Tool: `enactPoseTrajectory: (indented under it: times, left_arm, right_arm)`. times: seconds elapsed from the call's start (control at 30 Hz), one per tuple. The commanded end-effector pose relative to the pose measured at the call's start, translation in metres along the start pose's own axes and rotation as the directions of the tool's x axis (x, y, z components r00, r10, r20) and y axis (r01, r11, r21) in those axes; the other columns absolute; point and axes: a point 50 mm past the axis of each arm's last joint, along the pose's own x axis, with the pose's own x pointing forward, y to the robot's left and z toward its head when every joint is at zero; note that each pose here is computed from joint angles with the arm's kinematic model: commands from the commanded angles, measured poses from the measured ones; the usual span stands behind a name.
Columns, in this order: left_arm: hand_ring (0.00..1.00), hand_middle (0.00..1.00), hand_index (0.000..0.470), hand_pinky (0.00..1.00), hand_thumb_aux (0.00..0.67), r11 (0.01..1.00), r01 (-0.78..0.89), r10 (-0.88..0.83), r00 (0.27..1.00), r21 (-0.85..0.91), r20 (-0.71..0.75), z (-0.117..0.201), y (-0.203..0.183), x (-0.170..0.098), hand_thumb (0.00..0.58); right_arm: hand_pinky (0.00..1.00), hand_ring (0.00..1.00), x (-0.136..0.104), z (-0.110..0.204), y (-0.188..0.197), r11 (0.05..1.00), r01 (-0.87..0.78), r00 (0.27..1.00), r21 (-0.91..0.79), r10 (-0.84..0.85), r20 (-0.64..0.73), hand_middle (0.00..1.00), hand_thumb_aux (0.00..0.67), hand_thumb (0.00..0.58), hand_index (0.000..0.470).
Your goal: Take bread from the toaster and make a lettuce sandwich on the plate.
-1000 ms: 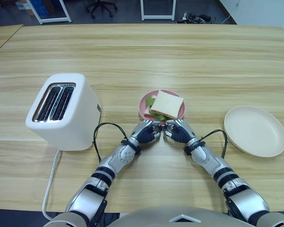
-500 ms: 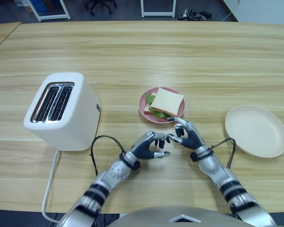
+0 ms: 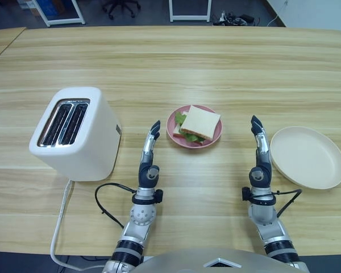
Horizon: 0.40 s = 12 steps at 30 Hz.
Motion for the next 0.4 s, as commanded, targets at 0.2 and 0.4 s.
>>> enactPoseTrajectory:
  times: [0.2,0.4]
  left_arm:
    - [0.0,0.0,0.0,0.0,0.0,1.0,0.004,-0.004,0.999,-0.014,-0.053,-0.007,-0.006,-0.011,0.0]
    - [0.0,0.0,0.0,0.0,0.0,0.999,0.016,-0.019,0.997,-0.042,-0.081,-0.006,-0.009,-0.014,0.0]
  right_arm:
    - [0.0,0.0,-0.012,-0.011,0.004,0.999,-0.042,0.999,-0.016,0.041,-0.024,0.0,0.0,0.0,0.0]
    - [0.0,0.0,-0.022,-0.013,0.007,0.999,-0.053,0.998,-0.004,0.053,-0.027,0.0,0.0,0.0,0.0]
